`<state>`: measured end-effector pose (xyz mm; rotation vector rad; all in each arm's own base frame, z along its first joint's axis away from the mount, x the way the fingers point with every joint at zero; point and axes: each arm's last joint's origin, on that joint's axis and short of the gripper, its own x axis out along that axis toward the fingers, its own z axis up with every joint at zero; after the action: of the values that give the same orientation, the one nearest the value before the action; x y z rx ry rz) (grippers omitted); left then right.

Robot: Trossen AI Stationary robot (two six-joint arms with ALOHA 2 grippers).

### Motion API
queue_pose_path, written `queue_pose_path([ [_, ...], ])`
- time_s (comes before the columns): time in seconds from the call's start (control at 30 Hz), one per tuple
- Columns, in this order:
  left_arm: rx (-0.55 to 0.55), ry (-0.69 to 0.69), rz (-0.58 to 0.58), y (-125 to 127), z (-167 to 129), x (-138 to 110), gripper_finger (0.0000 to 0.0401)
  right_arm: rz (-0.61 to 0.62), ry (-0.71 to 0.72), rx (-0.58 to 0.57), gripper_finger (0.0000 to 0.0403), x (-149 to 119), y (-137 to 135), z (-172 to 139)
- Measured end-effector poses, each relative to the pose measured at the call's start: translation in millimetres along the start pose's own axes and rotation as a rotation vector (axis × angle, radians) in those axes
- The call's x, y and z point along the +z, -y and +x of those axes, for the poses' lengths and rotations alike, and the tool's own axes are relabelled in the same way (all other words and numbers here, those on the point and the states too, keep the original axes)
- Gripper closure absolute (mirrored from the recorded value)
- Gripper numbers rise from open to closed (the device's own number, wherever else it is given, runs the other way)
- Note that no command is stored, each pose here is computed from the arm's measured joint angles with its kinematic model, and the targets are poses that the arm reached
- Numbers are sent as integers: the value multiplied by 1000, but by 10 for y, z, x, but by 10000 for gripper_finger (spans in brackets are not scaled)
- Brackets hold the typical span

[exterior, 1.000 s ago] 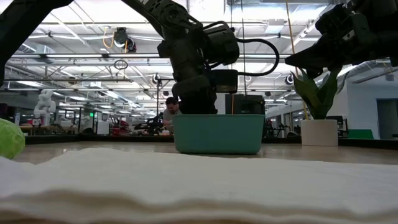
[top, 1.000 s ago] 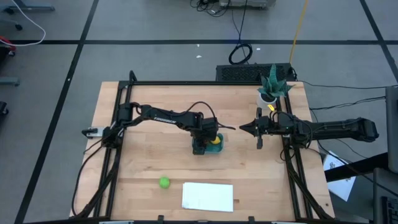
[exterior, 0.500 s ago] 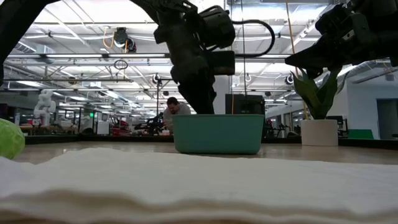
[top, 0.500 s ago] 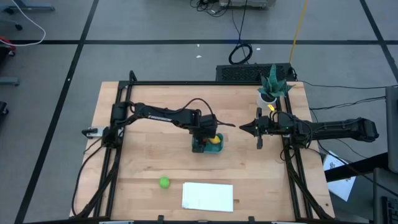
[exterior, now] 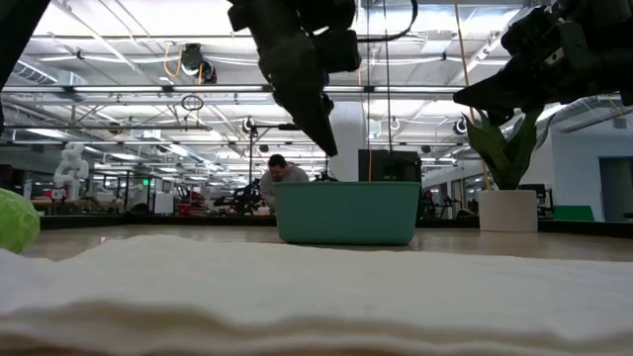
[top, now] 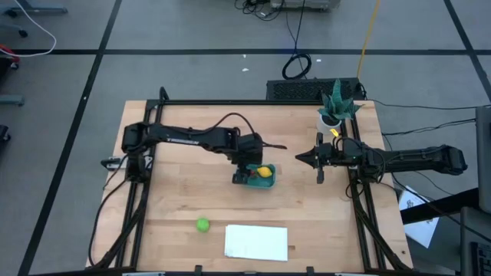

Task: Pick and placing Produce into tupperware
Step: Put the green cabbage into the blue bin

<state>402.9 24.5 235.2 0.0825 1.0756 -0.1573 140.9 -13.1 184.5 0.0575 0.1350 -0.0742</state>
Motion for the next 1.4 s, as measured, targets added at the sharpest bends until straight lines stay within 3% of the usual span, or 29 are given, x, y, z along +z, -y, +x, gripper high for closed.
queue_pose_path([
  [0.27,65,54,8,11,-284,31,195,0,-2,0,403,-2,0,0],
  [0.77,69,65,7,6,-335,33,392,0,-2,0,403,-1,0,0],
  [1.4,78,72,36,-1,-337,41,397,0,-2,-1,403,-1,1,0],
])
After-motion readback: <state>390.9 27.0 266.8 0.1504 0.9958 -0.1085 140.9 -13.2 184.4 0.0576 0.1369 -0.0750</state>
